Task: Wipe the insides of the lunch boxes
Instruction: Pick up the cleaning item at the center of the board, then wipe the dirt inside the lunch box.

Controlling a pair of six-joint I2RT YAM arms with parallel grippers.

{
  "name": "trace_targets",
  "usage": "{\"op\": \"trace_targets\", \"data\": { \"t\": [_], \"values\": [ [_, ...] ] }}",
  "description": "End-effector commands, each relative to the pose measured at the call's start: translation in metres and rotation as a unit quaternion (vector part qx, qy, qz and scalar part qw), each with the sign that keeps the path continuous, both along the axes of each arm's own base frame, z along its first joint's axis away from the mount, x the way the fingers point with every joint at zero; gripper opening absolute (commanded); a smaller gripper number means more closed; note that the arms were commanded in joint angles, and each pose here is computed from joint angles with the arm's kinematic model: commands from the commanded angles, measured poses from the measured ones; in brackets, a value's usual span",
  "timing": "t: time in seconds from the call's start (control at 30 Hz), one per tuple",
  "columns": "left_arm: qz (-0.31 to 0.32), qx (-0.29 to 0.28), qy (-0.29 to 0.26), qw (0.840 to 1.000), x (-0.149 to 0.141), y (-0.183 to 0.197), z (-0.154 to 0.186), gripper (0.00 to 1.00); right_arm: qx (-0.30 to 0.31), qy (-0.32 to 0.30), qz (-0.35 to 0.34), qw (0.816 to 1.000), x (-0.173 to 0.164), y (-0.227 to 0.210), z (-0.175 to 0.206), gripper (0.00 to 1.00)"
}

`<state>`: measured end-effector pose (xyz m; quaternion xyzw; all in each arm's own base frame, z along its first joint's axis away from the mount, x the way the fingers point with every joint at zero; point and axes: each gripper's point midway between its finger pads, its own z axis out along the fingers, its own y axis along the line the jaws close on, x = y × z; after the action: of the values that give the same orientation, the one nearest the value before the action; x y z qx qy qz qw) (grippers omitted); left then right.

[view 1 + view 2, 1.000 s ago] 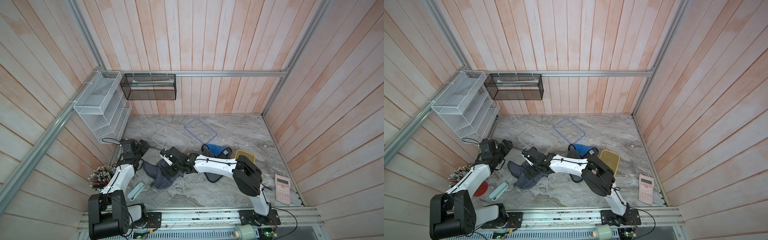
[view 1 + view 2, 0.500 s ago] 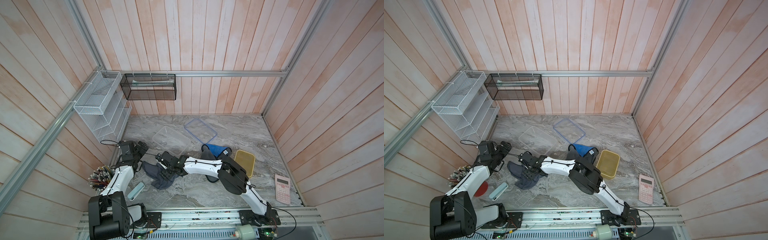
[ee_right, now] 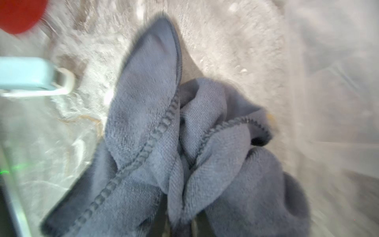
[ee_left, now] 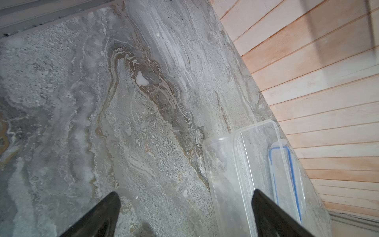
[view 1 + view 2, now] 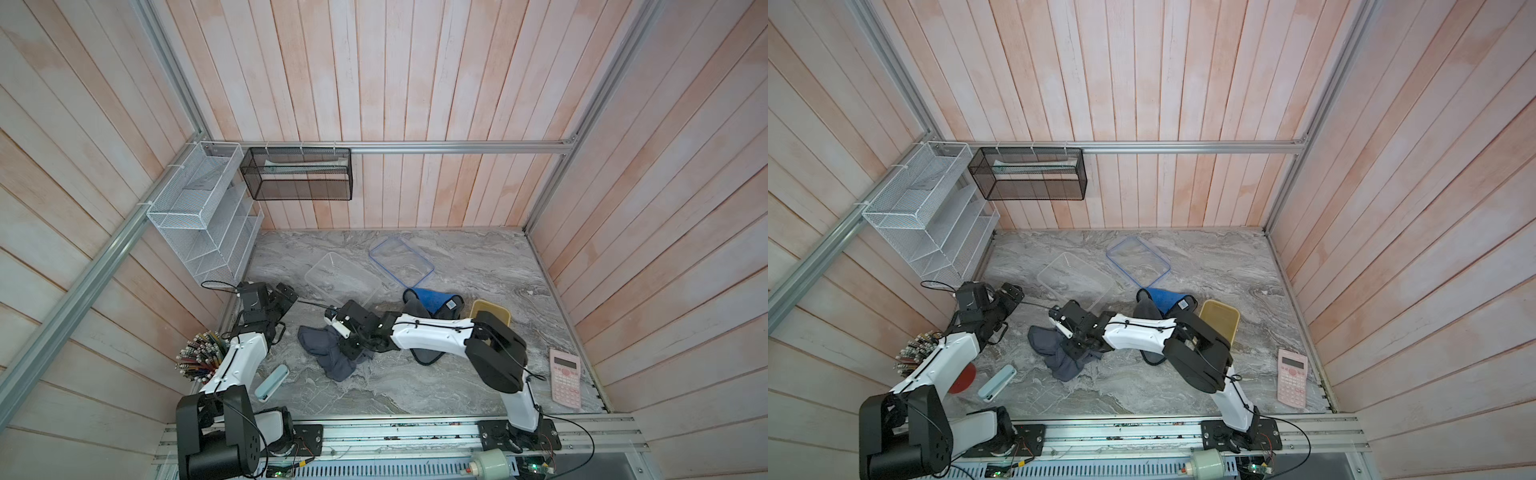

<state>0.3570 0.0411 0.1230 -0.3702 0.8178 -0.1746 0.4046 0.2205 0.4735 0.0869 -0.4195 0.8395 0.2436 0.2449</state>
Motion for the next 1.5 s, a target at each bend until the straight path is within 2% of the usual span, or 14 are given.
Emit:
{"op": "trace_targets", "data": {
  "t": [0.0, 0.1, 0.3, 0.47, 0.7, 0.97, 1.13, 1.3, 1.47],
  "values": [
    [-0.039, 0.011, -0.012, 0.999, 0.001, -0.019, 0.006, 0.99, 0.157, -0.023, -0.016, 0.987, 0.027, -0.005, 0.092, 0.0],
    [-0.076, 0.015, -0.018, 0.997, 0.007, -0.044, 0.008, 0.98, 0.194, -0.061, -0.035, 0.979, 0.041, -0.035, 0.128, 0.0],
    [-0.154, 0.007, 0.002, 0.988, 0.025, -0.095, -0.005, 0.92, 0.216, -0.122, -0.091, 0.965, 0.072, -0.092, 0.168, 0.0],
    [-0.18, -0.002, 0.016, 0.984, 0.043, -0.115, -0.015, 0.87, 0.213, -0.14, -0.135, 0.957, 0.097, -0.126, 0.176, 0.0],
    [-0.193, 0.027, 0.063, 0.979, 0.058, -0.122, -0.033, 0.77, 0.196, -0.142, -0.172, 0.955, 0.114, -0.144, 0.169, 0.0],
    [-0.217, 0.08, 0.119, 0.966, 0.063, -0.127, -0.053, 0.69, 0.178, -0.149, -0.201, 0.952, 0.128, -0.158, 0.166, 0.0],
    [-0.229, 0.092, 0.127, 0.961, 0.063, -0.128, -0.058, 0.49, 0.178, -0.145, -0.191, 0.954, 0.132, -0.149, 0.17, 0.0],
    [-0.245, 0.1, 0.133, 0.955, 0.062, -0.129, -0.061, 0.41, 0.194, -0.132, -0.18, 0.955, 0.138, -0.129, 0.179, 0.0],
    [-0.256, 0.114, 0.133, 0.951, 0.064, -0.128, -0.057, 0.31, 0.165, -0.107, -0.166, 0.966, 0.148, -0.098, 0.167, 0.0]
  ]
}}
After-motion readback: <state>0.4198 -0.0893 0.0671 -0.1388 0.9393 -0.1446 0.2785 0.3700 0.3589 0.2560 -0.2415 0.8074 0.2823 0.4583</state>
